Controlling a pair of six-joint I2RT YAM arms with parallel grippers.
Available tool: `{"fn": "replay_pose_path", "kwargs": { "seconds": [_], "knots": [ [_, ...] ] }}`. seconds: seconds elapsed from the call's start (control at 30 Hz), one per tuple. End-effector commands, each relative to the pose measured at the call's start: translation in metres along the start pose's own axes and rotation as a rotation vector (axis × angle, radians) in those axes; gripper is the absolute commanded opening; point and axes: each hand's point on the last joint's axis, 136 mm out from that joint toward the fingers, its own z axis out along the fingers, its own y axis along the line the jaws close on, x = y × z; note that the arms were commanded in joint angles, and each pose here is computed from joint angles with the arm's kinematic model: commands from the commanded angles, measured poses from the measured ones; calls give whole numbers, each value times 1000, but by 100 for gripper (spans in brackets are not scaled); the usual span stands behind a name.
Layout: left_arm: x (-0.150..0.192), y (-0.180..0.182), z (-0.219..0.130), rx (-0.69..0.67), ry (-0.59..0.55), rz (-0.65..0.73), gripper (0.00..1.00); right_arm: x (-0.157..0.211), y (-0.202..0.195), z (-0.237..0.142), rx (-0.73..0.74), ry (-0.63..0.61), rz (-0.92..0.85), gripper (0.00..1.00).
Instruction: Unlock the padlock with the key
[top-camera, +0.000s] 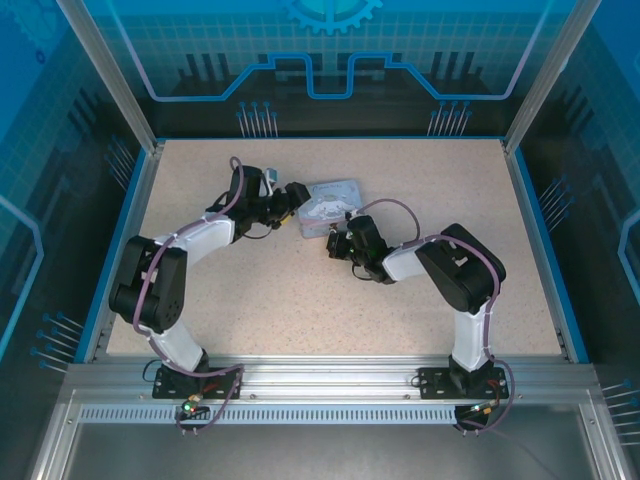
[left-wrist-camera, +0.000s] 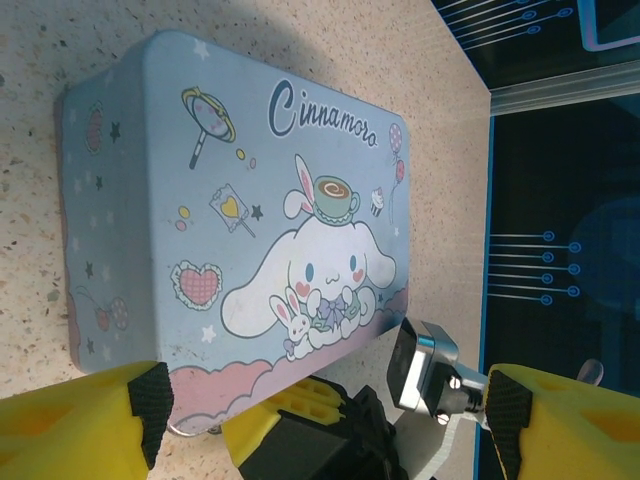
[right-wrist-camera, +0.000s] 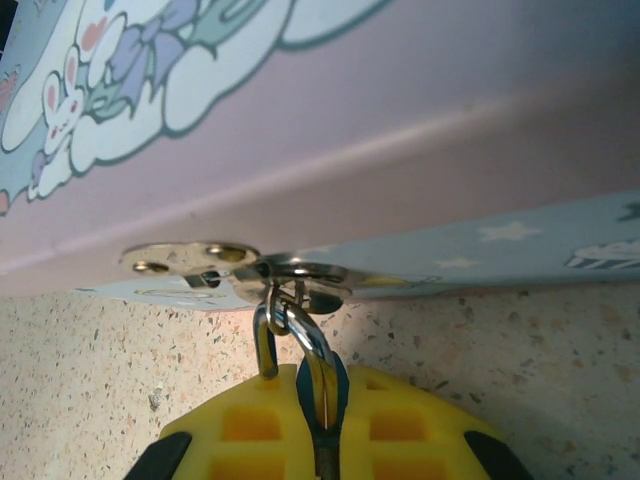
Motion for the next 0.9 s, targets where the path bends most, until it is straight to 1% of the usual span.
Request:
{"fn": "replay_pose_path", "kwargs": {
  "seconds": [0.0, 0.23, 0.57, 0.87],
  "knots": [
    [-10, -4, -1, 0, -11, 31, 83, 47, -38, -2, 119, 142, 3, 0],
    [-11, 18, -5, -146, -24, 127, 83, 45, -49, -10, 88, 143, 73, 0],
    [7, 39, 1, -331, 3, 287, 84, 39, -63, -23, 53, 151, 139, 0],
    [20, 55, 22, -414, 32, 362, 85, 31, -67, -25, 0, 139, 239, 0]
  ]
}}
